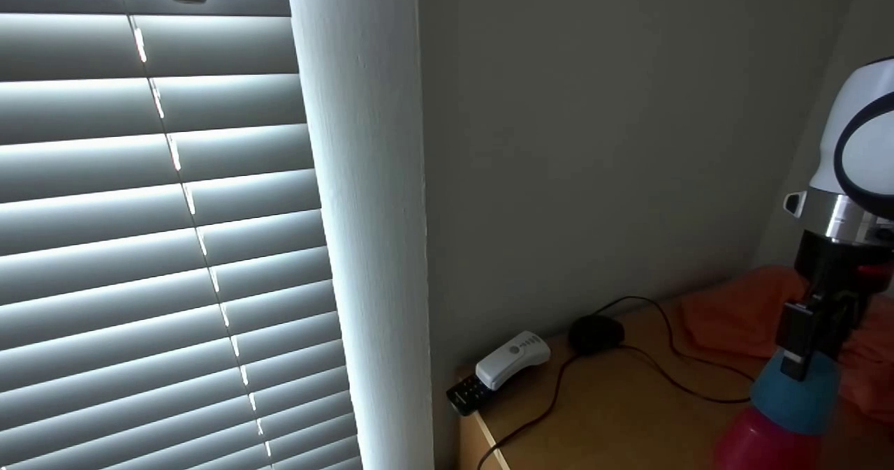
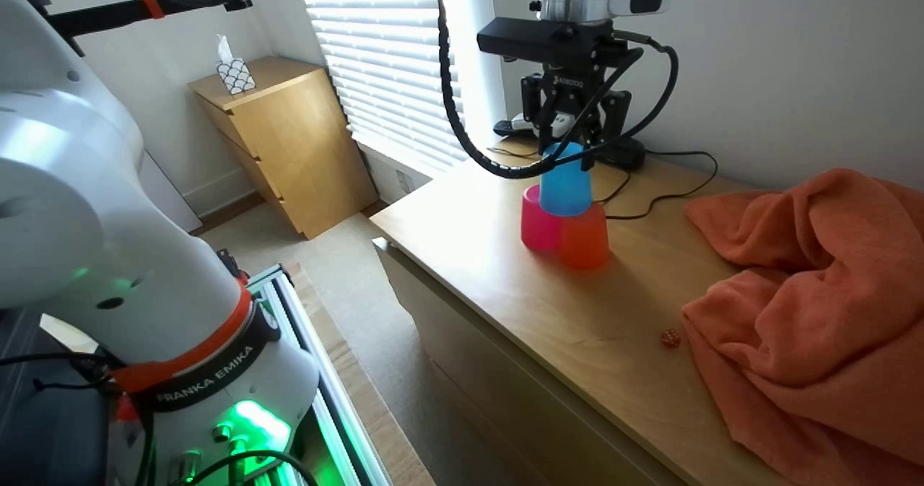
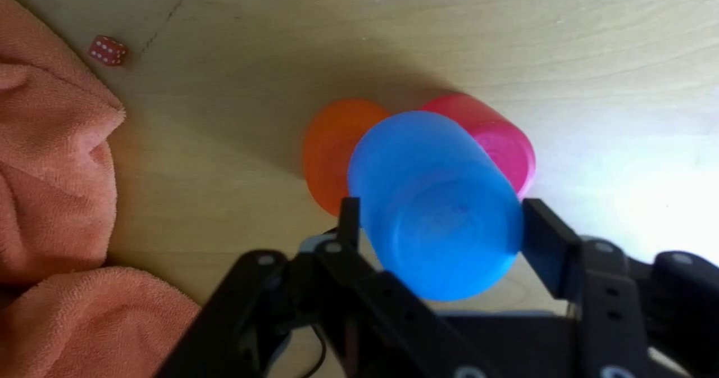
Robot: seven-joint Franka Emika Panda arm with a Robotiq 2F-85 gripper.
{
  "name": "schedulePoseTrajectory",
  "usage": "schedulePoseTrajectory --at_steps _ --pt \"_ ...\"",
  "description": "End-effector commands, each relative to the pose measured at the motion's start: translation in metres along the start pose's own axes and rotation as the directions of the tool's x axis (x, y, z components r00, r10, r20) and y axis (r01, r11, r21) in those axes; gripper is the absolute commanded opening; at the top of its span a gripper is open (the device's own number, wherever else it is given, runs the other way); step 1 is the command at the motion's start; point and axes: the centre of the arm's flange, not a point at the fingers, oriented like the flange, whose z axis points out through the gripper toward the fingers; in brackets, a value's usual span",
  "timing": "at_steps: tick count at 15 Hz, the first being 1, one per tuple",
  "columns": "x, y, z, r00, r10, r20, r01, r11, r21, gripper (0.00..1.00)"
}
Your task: Stack the cups into a pyramid
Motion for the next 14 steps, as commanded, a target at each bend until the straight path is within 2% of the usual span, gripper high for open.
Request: schedulePoseTrajectory --at_steps 1,5,9,14 --pt "0.001 0.002 0.002 0.999 -0.013 0.031 0.013 1.000 0.004 1.00" --pt "-0.005 0.002 -0.004 1.000 -0.008 0.014 0.008 1.000 -0.008 1.00" --pt "-0.022 0.001 -0.036 0.999 -0.009 -0.042 0.007 0.998 -0.062 1.00" --pt "-0.044 0.000 -0.086 0.992 0.002 -0.127 -0.010 0.998 -0.060 1.00"
